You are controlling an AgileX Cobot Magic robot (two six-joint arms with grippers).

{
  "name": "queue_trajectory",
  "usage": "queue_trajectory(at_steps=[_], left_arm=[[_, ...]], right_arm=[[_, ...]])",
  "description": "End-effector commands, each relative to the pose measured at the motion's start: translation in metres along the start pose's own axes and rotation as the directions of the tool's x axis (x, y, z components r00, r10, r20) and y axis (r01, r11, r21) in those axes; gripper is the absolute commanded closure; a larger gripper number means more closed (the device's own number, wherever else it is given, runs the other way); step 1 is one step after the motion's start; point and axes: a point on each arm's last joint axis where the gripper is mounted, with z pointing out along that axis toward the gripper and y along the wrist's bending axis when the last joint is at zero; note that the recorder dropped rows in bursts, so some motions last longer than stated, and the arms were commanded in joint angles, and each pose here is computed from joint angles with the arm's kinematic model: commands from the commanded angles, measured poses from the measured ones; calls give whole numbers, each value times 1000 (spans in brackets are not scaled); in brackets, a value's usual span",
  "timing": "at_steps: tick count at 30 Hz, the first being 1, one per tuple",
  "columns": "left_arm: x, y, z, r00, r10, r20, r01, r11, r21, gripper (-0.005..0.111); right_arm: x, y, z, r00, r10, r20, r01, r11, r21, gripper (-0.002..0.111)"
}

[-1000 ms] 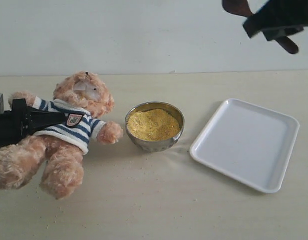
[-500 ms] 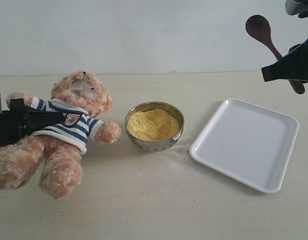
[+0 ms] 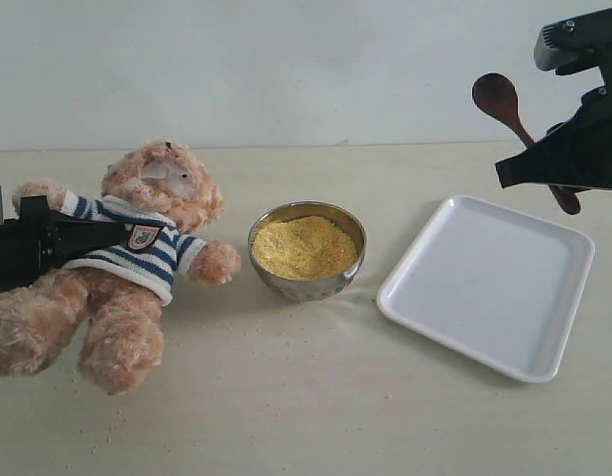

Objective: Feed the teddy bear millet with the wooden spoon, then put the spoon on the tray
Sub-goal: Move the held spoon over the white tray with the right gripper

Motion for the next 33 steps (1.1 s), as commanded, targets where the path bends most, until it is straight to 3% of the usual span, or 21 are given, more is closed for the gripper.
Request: queue_trajectory(at_steps=[1,11,33], left_arm=[[-2,-4,-1,1000,11,14,-11,1000,22,102],[-2,-4,-1,1000,11,14,-11,1000,22,102],[-2,-4,-1,1000,7,14,-7,1000,22,102]], right_arm=[[0,-2,0,1000,16,9,-16,1000,2,108],[-1,0,3,997,73,18,-73,997,-17,108],[6,1,17,997,72,-42,-73,997,-19,108]])
